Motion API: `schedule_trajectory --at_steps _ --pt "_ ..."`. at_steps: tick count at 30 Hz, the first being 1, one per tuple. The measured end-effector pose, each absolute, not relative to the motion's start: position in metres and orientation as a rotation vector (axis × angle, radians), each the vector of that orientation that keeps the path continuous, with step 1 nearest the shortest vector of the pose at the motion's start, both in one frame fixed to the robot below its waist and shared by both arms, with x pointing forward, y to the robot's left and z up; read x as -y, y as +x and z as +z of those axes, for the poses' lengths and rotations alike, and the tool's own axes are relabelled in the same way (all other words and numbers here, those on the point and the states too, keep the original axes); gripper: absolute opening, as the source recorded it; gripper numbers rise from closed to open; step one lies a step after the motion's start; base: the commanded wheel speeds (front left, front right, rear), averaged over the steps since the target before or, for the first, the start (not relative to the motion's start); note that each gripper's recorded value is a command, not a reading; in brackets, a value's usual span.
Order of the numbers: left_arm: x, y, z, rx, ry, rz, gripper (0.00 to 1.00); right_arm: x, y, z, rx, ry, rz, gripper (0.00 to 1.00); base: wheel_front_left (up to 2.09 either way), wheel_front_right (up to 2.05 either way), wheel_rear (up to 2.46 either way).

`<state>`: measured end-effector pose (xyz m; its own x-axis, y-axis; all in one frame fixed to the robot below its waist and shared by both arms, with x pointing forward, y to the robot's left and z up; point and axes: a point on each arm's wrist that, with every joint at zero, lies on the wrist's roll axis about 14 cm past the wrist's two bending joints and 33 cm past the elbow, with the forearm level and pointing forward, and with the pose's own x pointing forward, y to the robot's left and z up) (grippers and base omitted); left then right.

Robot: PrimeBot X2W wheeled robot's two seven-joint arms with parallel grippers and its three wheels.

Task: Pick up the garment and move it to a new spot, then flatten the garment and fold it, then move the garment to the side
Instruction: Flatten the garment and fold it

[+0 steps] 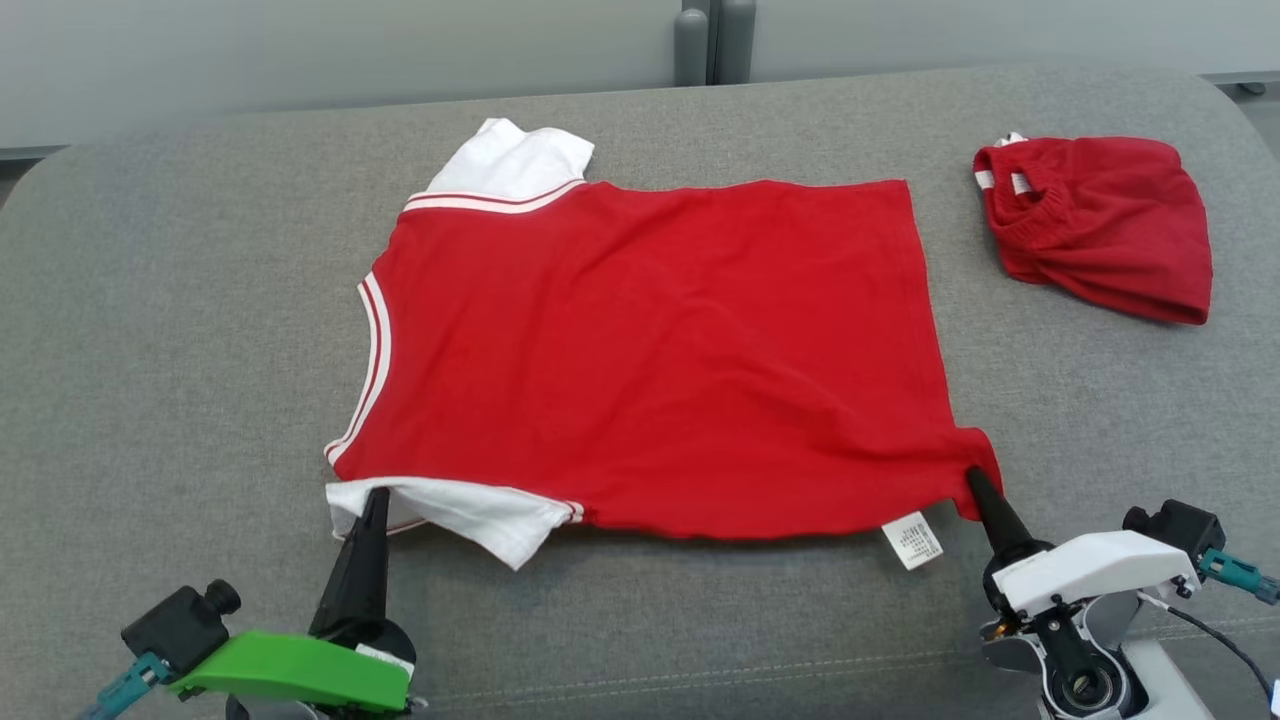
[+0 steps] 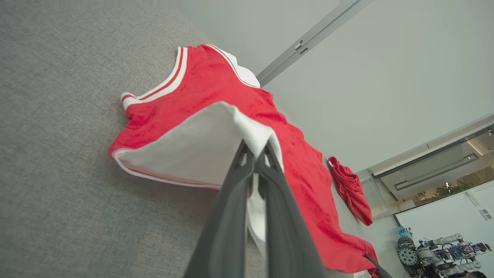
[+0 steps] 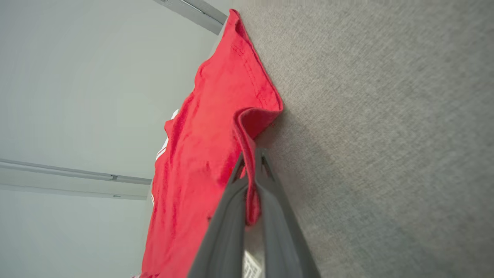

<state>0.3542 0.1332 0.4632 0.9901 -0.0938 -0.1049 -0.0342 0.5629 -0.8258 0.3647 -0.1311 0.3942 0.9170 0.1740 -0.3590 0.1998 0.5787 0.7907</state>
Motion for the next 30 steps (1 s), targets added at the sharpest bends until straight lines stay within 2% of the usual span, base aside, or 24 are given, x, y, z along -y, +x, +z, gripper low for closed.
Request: schedule_trajectory --at_steps 4,10,16,21,30 --pt "-0.133 0.363 0.484 -0.075 -0.969 -0.067 0.0 0.133 0.367 0.401 -0.428 1.051 -0.015 0.0 0.0 0.0 0.0" --pt "-0.124 0.375 0.497 -0.054 -0.911 -0.13 0.0 0.126 0.377 0.403 -0.481 1.054 0.005 0.0 0.0 0.0 0.0" --pt "-0.122 0.404 0.514 -0.012 -0.871 -0.163 0.0 0.132 0.399 0.406 -0.533 1.095 -0.048 0.0 0.0 0.0 0.0" --pt "-0.118 0.431 0.51 -0.047 -0.825 -0.155 0.0 0.141 0.43 0.421 -0.548 1.222 -0.105 0.0 0.0 0.0 0.0" --pt "-0.103 0.465 0.487 -0.143 -0.742 -0.162 0.0 0.139 0.461 0.42 -0.581 1.171 -0.101 0.0 0.0 0.0 0.0"
